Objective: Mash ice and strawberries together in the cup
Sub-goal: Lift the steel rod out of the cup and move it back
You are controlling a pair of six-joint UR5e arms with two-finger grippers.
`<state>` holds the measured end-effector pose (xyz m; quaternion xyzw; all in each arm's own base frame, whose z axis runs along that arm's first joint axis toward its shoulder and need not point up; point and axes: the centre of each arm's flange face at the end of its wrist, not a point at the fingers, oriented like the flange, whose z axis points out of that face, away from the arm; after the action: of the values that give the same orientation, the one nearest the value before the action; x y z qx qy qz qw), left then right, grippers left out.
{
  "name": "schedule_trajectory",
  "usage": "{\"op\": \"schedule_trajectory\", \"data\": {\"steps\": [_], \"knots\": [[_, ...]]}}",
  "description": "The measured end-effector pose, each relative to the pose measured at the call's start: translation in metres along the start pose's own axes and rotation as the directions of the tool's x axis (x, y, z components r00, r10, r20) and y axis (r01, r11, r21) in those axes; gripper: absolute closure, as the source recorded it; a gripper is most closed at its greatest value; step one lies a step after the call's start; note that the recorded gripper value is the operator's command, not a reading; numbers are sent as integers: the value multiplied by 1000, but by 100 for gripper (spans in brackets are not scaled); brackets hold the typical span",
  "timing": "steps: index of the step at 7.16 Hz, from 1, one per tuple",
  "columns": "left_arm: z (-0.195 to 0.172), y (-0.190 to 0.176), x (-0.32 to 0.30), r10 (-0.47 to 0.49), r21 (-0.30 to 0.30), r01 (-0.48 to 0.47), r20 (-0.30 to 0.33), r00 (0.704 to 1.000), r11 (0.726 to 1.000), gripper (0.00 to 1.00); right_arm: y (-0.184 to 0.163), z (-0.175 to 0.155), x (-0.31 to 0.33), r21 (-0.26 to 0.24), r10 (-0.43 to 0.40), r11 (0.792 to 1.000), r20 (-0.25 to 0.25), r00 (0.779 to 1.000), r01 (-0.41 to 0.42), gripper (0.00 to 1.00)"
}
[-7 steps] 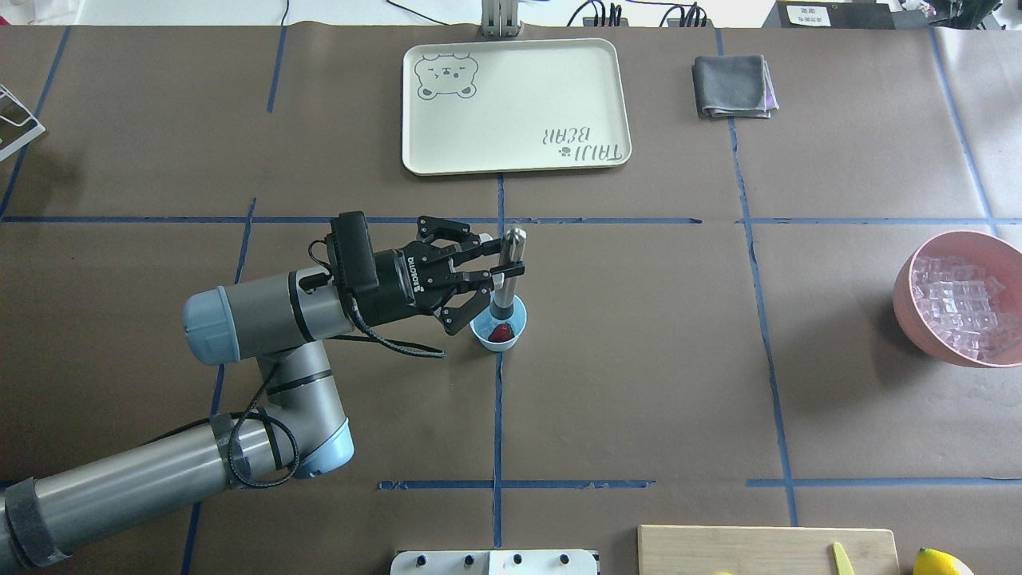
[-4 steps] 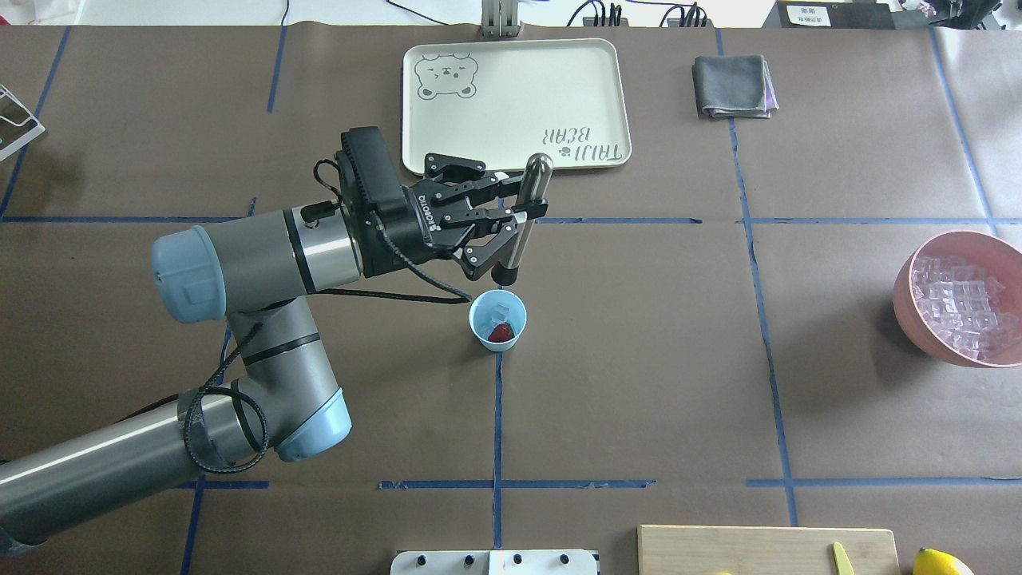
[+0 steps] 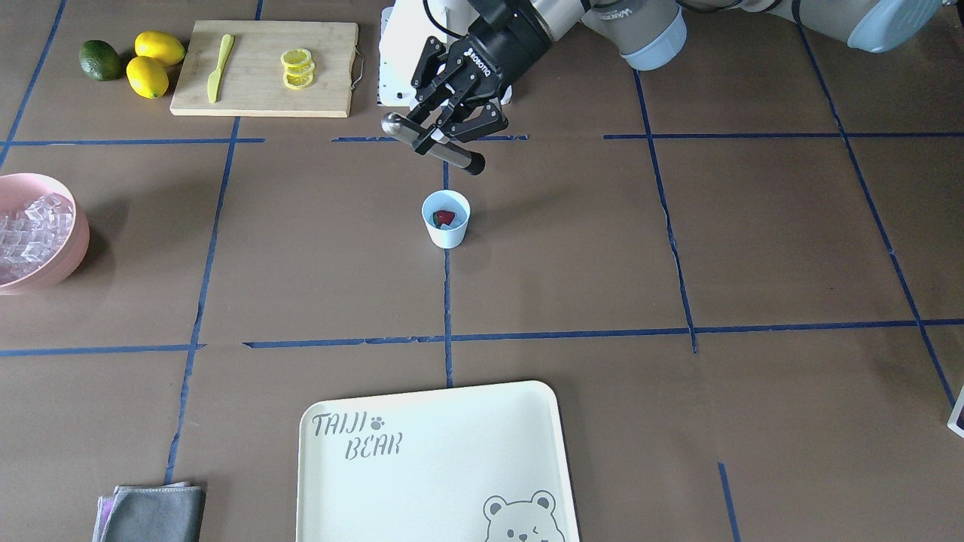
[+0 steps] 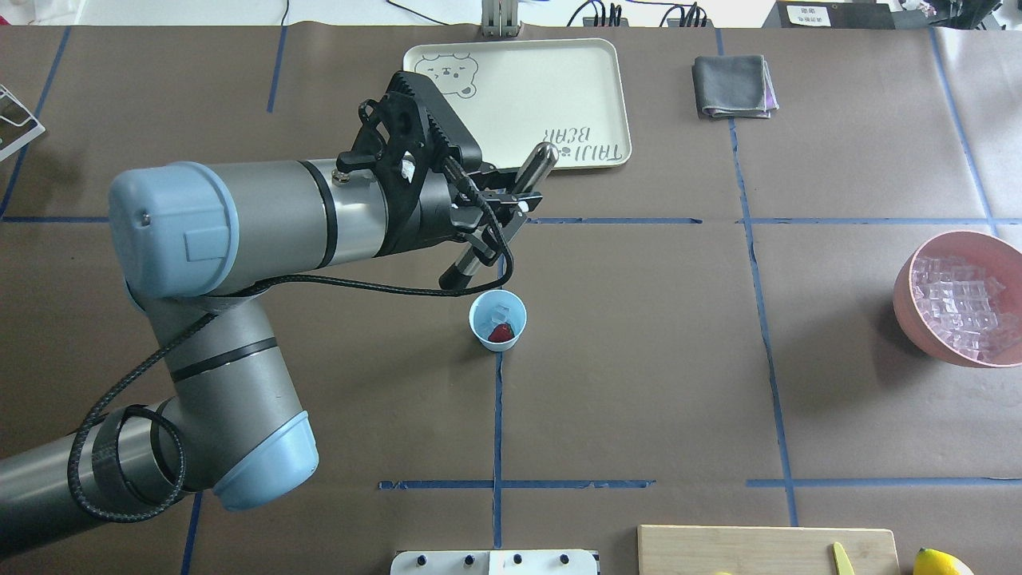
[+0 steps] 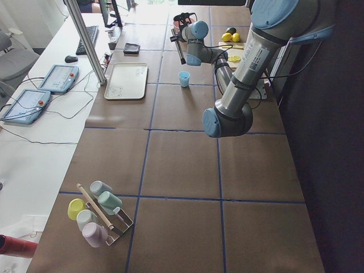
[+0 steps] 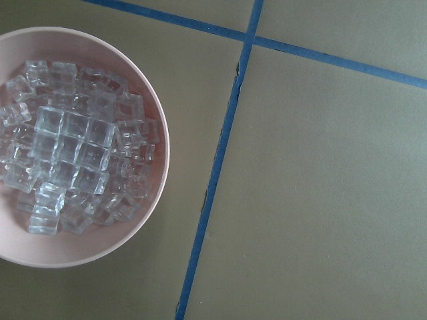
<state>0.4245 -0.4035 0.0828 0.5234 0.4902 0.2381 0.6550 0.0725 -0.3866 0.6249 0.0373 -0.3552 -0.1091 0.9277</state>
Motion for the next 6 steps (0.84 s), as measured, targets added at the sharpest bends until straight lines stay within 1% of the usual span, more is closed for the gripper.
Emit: {"op": "schedule_trajectory", "data": {"steps": [1,2,3,4,5,6], "knots": [[5,8,-9,-6,-132,15,66,998,991,100,0,0,0,-1,1,1000,0,1000,-1,1],[8,18,-21,-5,-243,37,130,991,969,100,1,1,0,-1,1,1000,0,1000,-1,1],[4,33,-39,1,-346,68,196,981,936,100,1,0,0,-1,1,1000,0,1000,-1,1],[-7,50,-60,2,-437,111,249,969,893,100,0,0,0,0,0,1000,0,1000,0,1],[-18,60,-86,-18,-512,170,288,957,842,100,0,0,0,0,0,1000,0,1000,0,1],[-33,68,-117,-55,-570,249,335,940,783,100,0,0,0,0,0,1000,0,1000,0,1]]}}
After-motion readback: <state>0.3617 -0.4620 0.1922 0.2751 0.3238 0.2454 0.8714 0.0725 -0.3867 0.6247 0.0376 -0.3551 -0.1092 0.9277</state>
